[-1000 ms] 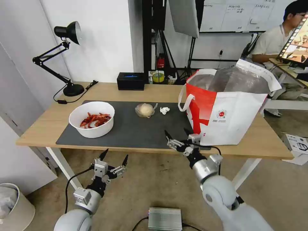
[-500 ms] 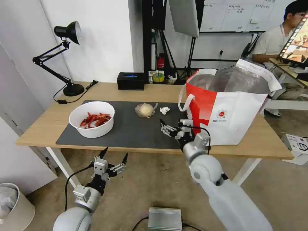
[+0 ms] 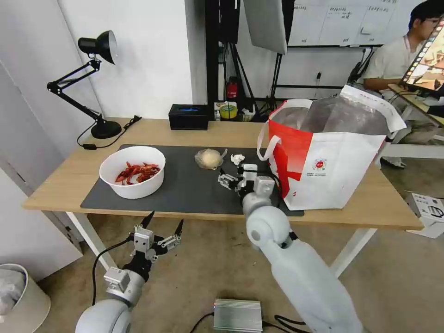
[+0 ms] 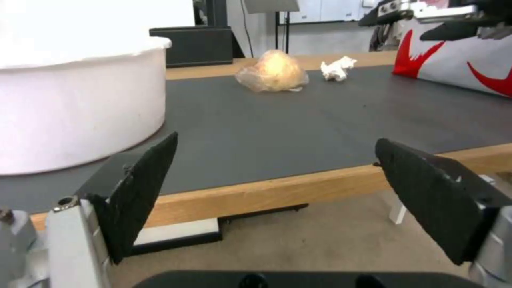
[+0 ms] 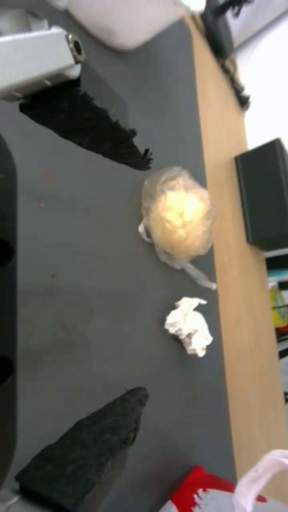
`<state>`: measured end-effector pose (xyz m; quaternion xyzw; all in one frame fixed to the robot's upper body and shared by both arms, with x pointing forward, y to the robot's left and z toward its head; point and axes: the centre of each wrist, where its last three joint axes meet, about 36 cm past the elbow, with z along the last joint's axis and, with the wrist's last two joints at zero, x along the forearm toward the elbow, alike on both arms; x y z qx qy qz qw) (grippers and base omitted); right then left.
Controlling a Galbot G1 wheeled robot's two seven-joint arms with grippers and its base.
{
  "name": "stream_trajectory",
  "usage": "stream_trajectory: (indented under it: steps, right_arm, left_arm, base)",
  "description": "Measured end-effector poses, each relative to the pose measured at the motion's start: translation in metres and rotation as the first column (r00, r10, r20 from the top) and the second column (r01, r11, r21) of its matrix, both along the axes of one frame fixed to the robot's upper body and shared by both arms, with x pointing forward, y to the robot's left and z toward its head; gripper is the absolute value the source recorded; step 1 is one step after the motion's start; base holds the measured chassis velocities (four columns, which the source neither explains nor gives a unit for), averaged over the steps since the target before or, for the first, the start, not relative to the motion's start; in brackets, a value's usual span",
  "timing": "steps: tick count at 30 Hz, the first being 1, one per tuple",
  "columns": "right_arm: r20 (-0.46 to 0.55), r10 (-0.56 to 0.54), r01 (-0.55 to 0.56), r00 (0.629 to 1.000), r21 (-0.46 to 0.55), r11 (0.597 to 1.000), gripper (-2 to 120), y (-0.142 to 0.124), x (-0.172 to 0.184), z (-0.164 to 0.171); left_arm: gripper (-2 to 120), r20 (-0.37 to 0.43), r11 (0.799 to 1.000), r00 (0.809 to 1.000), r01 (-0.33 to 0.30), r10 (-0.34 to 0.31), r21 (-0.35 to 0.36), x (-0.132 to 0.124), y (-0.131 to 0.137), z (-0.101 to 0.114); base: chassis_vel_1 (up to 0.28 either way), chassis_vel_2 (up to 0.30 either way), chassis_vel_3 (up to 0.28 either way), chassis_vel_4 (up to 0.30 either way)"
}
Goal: Pick up the trash from the table and place it into the takeout bag.
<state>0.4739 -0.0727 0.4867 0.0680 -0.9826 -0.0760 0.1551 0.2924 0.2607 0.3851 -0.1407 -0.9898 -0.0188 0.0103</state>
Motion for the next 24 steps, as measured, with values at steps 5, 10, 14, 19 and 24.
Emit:
stream_trajectory:
  steps: [5,10,14,19,24]
  right_arm:
    - [-0.018,-0.035,0.035,0.999,-0.025,0.999,100,0.005,0.011,0.003]
    - [-0.037,-0.083,0.081,0.996,-0.055,0.995,100,0.013,0.035,0.009]
    - [-0.048,-0.109,0.106,0.993,-0.058,0.993,100,0.022,0.050,0.015]
    - [-0.046,-0.131,0.128,0.990,-0.059,0.990,100,0.028,0.068,0.023]
    - [-0.049,-0.158,0.155,0.986,-0.066,0.986,100,0.033,0.087,0.032]
  left_arm:
    - [100,-0.004,1.000,1.000,-0.001,0.001,-0.001,0.000,0.000,-0.002]
    - [100,-0.005,1.000,1.000,-0.002,0.002,-0.003,0.001,-0.001,-0.003]
    - [100,-0.008,1.000,1.000,-0.002,0.002,-0.009,0.000,-0.003,-0.005]
    - [100,-0.009,1.000,1.000,-0.003,0.003,-0.011,0.000,-0.003,-0.005]
    - [100,-0.009,1.000,1.000,-0.004,0.004,-0.010,0.000,-0.003,-0.006]
  base:
    - [0.000,0.000,0.000,0.000]
    - [0.000,0.000,0.000,0.000]
    - [0.000,0.000,0.000,0.000]
    - [0.000,0.000,0.000,0.000]
    - [0.000,0.000,0.000,0.000]
